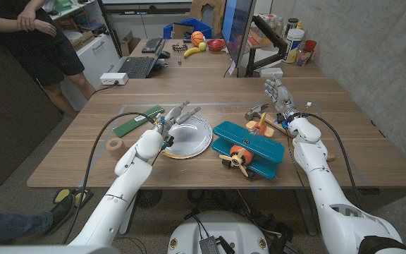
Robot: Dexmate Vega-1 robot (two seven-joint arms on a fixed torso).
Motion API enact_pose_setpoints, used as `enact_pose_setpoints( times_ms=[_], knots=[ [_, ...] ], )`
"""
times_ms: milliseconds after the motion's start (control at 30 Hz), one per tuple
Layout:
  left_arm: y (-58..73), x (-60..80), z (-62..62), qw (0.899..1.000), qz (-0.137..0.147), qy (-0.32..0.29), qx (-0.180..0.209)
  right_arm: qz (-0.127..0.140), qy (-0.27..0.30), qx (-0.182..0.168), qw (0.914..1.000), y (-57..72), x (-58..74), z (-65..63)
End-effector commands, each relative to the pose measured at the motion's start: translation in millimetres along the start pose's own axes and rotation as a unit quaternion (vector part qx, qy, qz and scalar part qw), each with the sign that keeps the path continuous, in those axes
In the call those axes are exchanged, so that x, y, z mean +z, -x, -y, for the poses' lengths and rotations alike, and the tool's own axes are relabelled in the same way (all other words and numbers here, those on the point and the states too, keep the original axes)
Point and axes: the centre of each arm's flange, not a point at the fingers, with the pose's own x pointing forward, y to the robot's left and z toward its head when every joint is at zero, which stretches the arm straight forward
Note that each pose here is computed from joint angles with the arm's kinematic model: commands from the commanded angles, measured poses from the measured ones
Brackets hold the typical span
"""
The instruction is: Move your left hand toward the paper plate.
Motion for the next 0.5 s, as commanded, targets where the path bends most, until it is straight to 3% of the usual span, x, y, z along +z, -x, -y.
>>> enact_pose_setpoints(
  times_ms=[33,500],
  knots=[
    [0.8,1.8,6.7,0.999,-0.001,-0.032,-0.003,-0.002,-0.001,0.0,1.0,-1.1,-1.3,-0.4],
    [2.3,4.4,14.5,0.996,-0.004,-0.088,0.0,-0.011,-0.002,-0.004,0.9999,-2.3,-6.0,-0.5]
  ],
)
